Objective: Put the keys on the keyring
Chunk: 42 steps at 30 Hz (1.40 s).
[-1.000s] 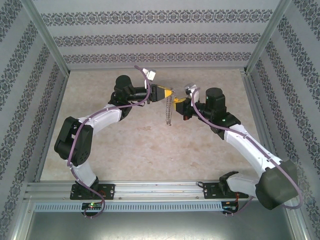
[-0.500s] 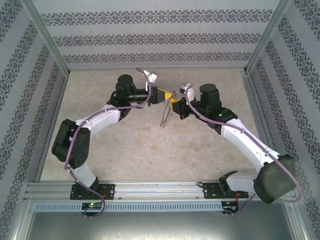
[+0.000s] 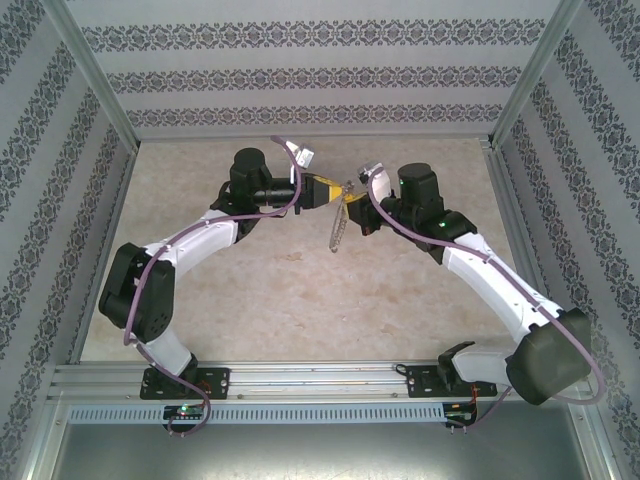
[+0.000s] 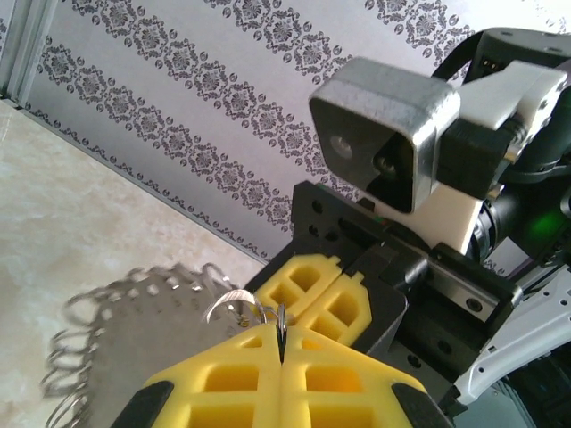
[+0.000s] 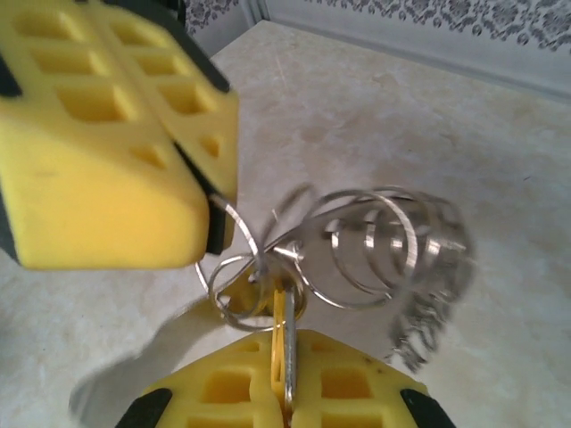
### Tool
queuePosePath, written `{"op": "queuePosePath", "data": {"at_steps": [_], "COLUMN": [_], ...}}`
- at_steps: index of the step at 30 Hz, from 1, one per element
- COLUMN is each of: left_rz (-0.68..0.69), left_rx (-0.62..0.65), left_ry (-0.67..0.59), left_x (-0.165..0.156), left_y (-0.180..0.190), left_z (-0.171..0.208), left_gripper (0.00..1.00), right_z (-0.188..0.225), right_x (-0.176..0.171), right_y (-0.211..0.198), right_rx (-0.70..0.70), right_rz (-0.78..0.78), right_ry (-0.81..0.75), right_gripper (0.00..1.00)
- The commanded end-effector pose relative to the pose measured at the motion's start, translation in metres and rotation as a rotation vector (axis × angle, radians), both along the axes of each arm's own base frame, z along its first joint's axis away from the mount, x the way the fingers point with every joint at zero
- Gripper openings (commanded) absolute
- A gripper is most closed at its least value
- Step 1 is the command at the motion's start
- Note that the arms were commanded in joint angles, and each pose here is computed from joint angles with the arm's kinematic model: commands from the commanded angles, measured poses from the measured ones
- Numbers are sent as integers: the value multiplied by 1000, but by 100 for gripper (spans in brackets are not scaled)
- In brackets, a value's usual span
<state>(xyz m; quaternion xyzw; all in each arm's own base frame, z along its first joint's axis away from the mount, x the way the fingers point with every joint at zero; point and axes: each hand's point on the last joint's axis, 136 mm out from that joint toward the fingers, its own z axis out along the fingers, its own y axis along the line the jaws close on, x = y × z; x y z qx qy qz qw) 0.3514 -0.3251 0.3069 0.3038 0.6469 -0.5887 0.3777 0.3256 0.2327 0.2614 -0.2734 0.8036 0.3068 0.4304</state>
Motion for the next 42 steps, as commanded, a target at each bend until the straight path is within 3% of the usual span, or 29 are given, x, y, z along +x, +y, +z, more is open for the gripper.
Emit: {"op": "queuePosePath", "data": {"at_steps": [1, 17, 32, 42], "left_rz": [-35, -36, -41, -38], "left_rx": [-2, 10, 9, 9], "left_ry": [-70, -83, -84, -87], "left_x": [-17, -20, -21, -21], "left_y": [-2, 0, -2, -2], "left_z": [15, 14, 14, 15], "left_gripper": [0, 0, 0, 0], "right_z": [14, 24, 29, 27], "right_x": [3, 3, -1, 2], "right_y": [-7, -18, 7, -10], "right_rx": [-35, -112, -183, -209], "right_rz": [-22, -46, 41, -15], "right_ry": [-47, -75, -100, -108], "right_gripper": [0, 0, 0, 0]}}
